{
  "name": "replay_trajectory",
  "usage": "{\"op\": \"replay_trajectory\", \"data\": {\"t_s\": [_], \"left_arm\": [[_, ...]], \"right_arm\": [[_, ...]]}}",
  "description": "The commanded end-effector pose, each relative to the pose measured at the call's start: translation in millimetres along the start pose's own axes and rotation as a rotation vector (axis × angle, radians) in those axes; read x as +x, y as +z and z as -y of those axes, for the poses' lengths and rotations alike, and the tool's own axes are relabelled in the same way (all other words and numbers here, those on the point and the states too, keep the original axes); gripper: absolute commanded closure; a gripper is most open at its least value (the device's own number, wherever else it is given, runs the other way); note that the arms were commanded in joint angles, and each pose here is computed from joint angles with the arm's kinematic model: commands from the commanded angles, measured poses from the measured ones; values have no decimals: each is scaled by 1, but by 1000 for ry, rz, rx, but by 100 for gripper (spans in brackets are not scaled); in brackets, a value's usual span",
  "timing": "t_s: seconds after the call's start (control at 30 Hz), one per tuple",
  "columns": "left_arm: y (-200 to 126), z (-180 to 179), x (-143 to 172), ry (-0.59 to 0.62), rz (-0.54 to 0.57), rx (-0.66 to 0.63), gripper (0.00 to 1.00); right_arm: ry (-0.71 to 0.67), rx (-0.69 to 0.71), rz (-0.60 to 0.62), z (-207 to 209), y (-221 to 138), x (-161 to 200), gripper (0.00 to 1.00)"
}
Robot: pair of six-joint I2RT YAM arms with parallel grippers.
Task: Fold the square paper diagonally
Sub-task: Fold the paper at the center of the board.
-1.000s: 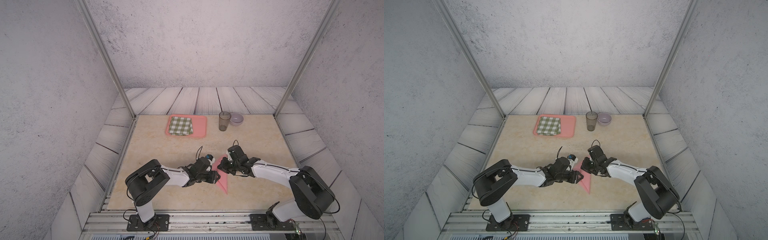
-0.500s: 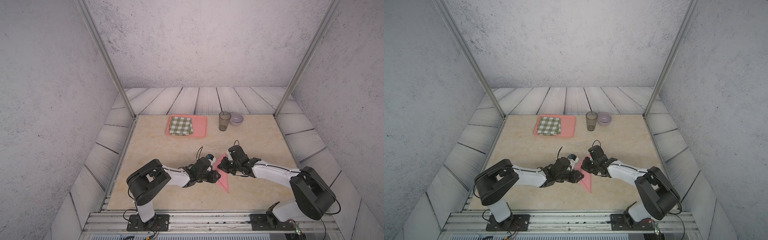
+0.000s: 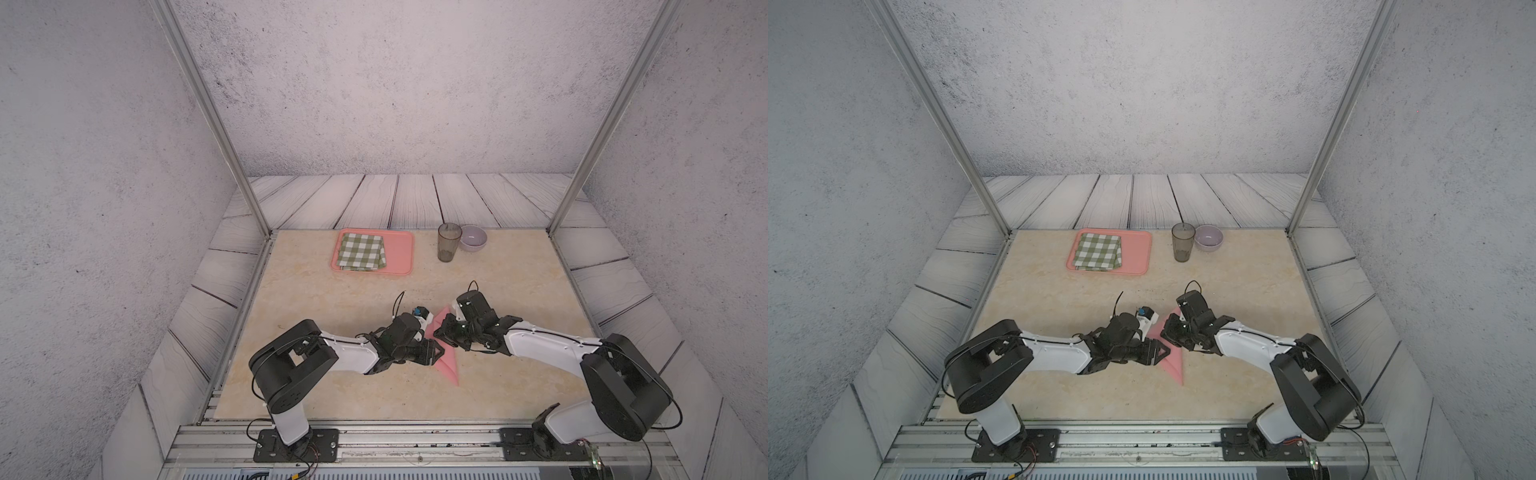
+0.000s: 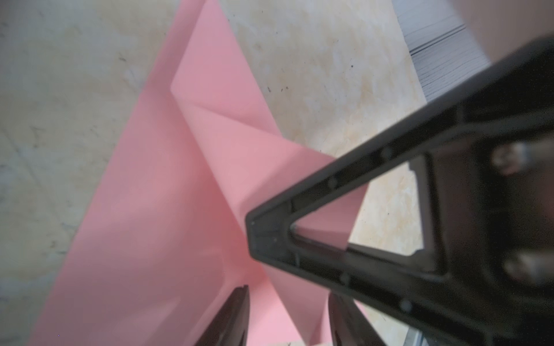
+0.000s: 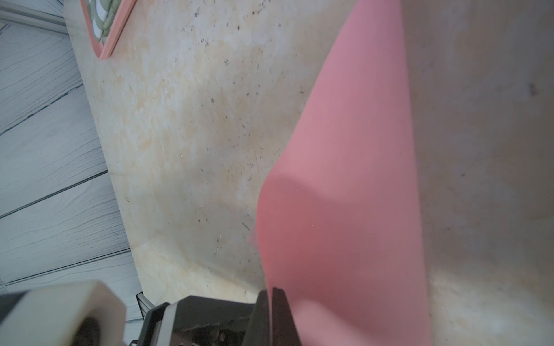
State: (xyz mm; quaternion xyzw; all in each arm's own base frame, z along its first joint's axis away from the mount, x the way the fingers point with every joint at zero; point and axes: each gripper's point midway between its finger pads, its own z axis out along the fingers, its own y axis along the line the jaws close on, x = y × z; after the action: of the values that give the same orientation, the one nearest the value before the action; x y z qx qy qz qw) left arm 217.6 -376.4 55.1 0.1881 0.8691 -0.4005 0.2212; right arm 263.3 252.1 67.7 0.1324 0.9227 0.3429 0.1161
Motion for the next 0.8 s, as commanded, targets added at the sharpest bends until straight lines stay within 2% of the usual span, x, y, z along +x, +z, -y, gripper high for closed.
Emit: {"op": "replay_trajectory", "data": {"t_s": [0.0, 0.17, 0.27, 0.53, 0.77], "left_arm": [[-10, 7, -4, 32, 12, 10, 46], [-17, 10, -2, 50, 1, 5, 41], [-16, 10, -1, 50, -14, 4, 41], [4, 1, 10, 31, -39, -10, 46], [10, -1, 5, 21, -22, -22, 48]], "right_arm": [[3, -23, 16, -8, -8, -3, 100], [-10, 16, 38, -3, -11, -6, 100], [-8, 21, 47, -3, -12, -8, 100], [-11, -4, 41, -12, -13, -9, 100], [2, -21, 41, -12, -13, -8, 100]]}}
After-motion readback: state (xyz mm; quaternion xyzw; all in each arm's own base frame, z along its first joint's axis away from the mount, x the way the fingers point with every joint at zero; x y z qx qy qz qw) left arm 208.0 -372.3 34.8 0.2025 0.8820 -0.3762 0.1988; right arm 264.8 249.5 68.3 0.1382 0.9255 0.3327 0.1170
